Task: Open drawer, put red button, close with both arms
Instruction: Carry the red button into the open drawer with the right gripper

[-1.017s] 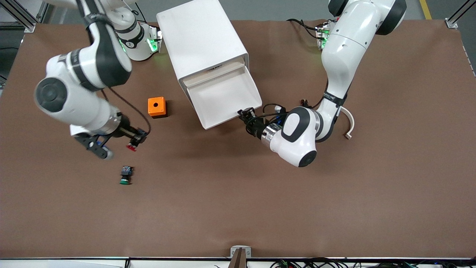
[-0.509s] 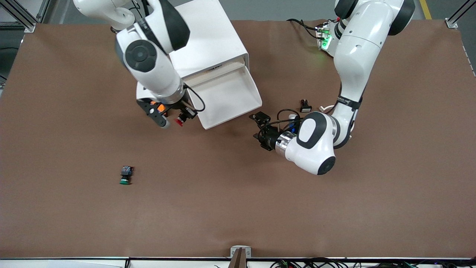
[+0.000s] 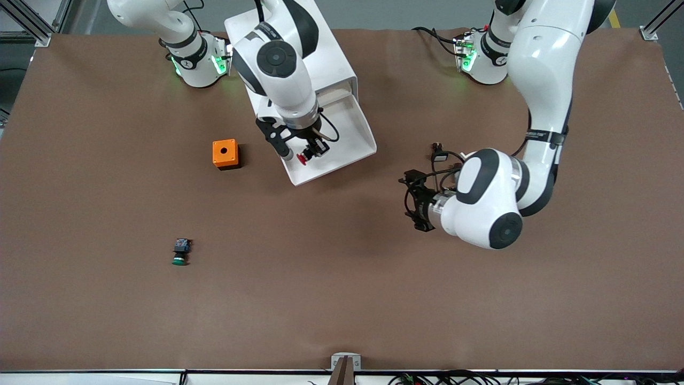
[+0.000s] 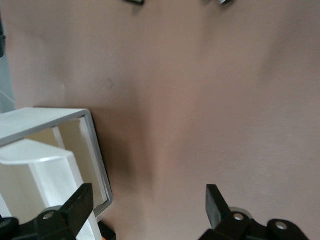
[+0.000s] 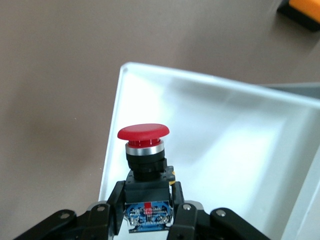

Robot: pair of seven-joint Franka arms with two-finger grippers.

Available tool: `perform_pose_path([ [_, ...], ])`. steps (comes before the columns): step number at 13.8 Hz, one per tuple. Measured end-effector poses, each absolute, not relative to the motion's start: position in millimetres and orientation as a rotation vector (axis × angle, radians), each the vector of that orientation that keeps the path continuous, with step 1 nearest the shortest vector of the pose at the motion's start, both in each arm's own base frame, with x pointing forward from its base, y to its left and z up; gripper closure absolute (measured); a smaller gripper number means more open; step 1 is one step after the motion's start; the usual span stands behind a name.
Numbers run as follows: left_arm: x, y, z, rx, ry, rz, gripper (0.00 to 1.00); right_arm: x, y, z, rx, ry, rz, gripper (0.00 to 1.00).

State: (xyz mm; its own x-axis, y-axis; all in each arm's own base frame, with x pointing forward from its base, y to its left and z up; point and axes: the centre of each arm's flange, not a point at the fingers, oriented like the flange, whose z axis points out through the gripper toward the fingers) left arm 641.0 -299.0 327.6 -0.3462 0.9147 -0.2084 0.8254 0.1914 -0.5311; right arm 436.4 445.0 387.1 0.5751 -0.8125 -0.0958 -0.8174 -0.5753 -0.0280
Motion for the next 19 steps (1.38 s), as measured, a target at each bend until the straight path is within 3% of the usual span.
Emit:
perform_pose_path([
  [4,669.4,-227.2,348.7,-1.888,-2.292,0.843,0.01,424.1,459.6,377.7,-2.674,1.530,0.118,0.59],
  [10,672.2,-191.8,402.6,-2.402,-1.923,0.524,0.00,413.2,483.2,351.9,-2.622,1.587,0.106,0.59],
  [16,671.8,-187.8,400.6,-2.817,-1.290,0.438,0.00,436.6,478.8,380.6,-2.690,1.487,0.100,0.04],
  [19,666.2,-199.3,400.1,-2.985,-0.922,0.445,0.00,482.9,439.1,417.9,-2.844,1.258,0.122,0.00],
])
